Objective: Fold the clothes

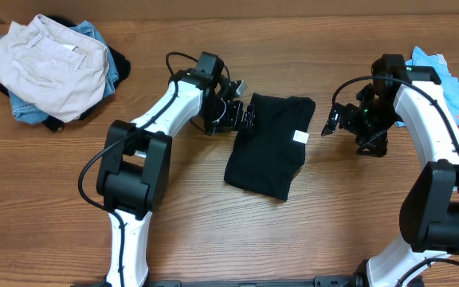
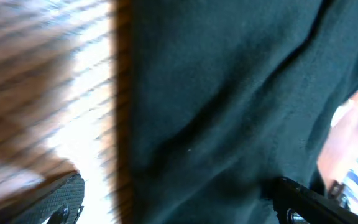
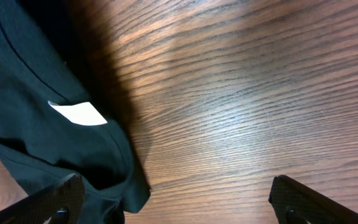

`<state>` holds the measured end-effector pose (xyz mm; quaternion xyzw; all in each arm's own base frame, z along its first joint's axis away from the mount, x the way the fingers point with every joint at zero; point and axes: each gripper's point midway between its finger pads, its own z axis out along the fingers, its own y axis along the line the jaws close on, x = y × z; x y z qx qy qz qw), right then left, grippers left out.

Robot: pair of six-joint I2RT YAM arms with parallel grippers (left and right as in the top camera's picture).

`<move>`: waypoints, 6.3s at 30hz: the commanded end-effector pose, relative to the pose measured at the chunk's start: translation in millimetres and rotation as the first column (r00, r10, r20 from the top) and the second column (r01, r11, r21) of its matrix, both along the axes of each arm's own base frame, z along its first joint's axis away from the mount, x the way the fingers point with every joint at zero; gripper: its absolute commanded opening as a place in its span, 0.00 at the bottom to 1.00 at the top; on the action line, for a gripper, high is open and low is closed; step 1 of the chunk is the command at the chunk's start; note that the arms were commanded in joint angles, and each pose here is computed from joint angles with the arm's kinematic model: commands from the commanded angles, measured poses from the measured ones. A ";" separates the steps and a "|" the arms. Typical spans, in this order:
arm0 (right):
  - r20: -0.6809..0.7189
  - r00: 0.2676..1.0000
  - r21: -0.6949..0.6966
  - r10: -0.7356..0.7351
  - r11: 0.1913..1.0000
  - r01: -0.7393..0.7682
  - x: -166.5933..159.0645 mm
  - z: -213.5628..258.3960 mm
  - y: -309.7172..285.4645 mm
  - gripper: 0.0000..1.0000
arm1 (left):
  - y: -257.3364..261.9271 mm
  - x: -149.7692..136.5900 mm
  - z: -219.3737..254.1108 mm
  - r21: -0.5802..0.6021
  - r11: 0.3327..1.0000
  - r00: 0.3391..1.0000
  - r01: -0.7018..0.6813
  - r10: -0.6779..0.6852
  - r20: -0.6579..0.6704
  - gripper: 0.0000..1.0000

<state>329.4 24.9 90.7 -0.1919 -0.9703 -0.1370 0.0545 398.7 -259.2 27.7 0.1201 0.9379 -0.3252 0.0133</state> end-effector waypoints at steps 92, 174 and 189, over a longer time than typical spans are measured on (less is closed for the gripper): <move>-0.050 0.999 0.021 0.004 1.000 -0.003 -14.6 11.6 3.8 1.00 | 523.8 165.1 205.4 -0.052 0.387 0.299 -0.920 0.783 0.545 0.05; 0.868 0.495 -0.034 -0.038 0.990 0.135 -224.9 266.7 5.0 1.00 | 214.9 -283.2 422.6 -0.125 0.836 0.367 -0.534 0.363 0.856 1.00; 0.864 0.502 -0.108 -0.031 0.964 0.245 -224.7 263.2 -18.0 1.00 | 258.7 -153.8 211.9 0.036 0.764 0.597 -0.644 0.473 0.648 1.00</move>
